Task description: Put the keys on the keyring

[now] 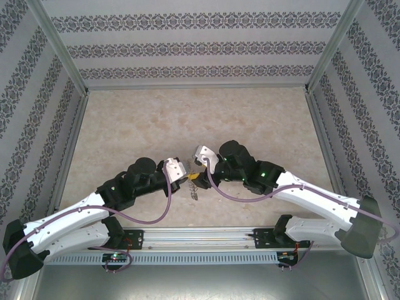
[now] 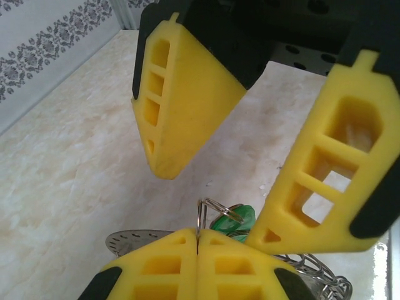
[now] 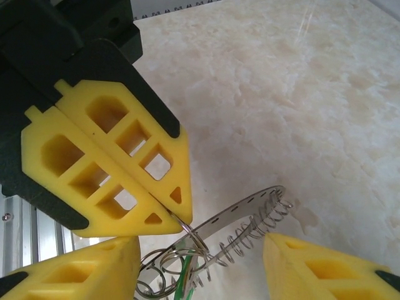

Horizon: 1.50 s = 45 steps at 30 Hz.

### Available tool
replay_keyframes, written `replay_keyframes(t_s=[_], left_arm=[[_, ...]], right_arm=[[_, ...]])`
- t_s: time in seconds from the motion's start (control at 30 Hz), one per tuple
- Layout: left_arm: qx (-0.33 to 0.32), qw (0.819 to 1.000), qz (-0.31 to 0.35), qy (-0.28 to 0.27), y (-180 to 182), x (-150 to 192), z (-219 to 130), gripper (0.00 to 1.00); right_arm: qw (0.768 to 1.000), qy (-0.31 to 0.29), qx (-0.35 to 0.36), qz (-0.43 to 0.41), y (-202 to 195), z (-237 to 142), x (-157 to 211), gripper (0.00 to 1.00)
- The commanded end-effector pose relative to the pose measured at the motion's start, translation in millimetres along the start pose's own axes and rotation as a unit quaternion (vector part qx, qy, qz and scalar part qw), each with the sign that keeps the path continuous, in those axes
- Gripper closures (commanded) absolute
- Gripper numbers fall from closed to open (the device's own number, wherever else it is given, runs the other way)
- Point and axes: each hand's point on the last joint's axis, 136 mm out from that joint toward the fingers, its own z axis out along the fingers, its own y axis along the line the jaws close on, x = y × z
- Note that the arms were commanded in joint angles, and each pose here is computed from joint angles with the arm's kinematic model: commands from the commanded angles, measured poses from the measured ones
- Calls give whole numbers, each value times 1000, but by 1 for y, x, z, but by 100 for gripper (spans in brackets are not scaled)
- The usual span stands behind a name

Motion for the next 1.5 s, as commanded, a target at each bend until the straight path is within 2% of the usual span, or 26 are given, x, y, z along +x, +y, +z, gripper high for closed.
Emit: replay_keyframes(t_s=[0.0, 0.17, 0.53, 0.7, 1.0, 1.2, 1.37, 1.47], left_arm=[[0, 999, 16, -27, 0, -22, -5, 100], [-2, 999, 16, -27, 0, -20, -5, 100], [-5, 999, 16, -28, 1, -21, -6, 100], [-4, 999, 15, -28, 0, -20, -5, 100], [-6, 999, 15, -28, 1, -20, -6, 100], [-6, 999, 15, -28, 1, -20, -5, 100], [-7, 1000, 15, -26, 1, -19, -5, 100], [-9, 999, 15, -27, 2, -19, -5, 100]], right_arm=[[999, -32, 4, 10, -4, -2, -24, 50], [1000, -17, 23, 9, -9, -3, -18, 63], [999, 11, 39, 12, -15, -4, -2, 70], [999, 4, 44, 8, -15, -8, -5, 74], [999, 5, 32, 5, -12, -7, -6, 87], [1000, 7, 14, -1, -5, -9, -4, 86], [1000, 13, 8, -8, -3, -8, -1, 100], [1000, 14, 7, -12, -2, -10, -1, 100]])
